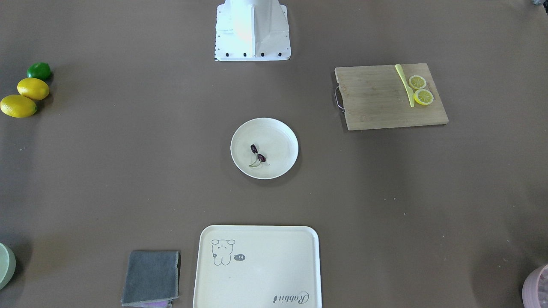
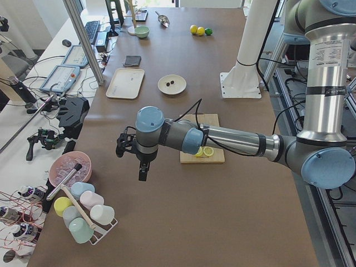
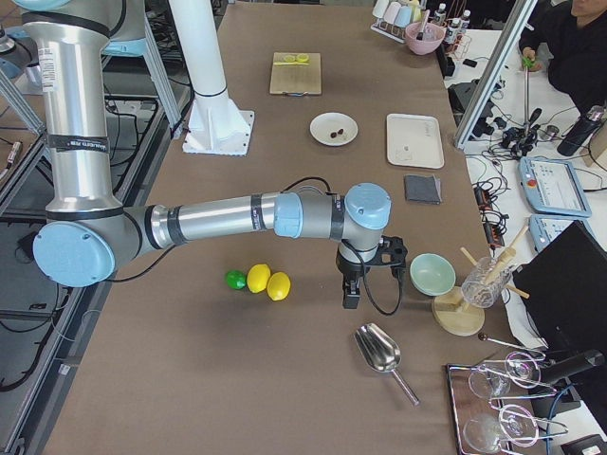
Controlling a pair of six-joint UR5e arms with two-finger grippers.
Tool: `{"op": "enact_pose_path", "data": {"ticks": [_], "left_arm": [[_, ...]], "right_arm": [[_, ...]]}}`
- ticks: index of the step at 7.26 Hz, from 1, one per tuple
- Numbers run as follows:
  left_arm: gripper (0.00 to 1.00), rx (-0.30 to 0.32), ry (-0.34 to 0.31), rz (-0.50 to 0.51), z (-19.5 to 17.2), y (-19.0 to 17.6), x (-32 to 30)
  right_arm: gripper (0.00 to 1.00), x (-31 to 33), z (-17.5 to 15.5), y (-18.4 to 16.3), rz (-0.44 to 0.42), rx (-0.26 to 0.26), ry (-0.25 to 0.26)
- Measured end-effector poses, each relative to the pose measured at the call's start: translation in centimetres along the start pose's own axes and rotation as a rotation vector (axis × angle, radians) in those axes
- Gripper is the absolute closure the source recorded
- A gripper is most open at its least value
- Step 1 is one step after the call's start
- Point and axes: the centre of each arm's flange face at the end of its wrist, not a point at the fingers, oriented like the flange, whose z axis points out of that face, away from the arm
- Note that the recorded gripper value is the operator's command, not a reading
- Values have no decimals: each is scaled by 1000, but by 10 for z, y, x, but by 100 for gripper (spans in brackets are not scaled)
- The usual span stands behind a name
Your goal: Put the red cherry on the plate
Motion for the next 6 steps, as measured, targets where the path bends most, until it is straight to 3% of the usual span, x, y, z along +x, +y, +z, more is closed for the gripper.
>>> {"op": "enact_pose_path", "data": {"ticks": [6], "left_arm": [[2,0,-1,-4,2,-5,0]], "right_arm": [[0,-5,-5,-6,-10,11,-3]]}}
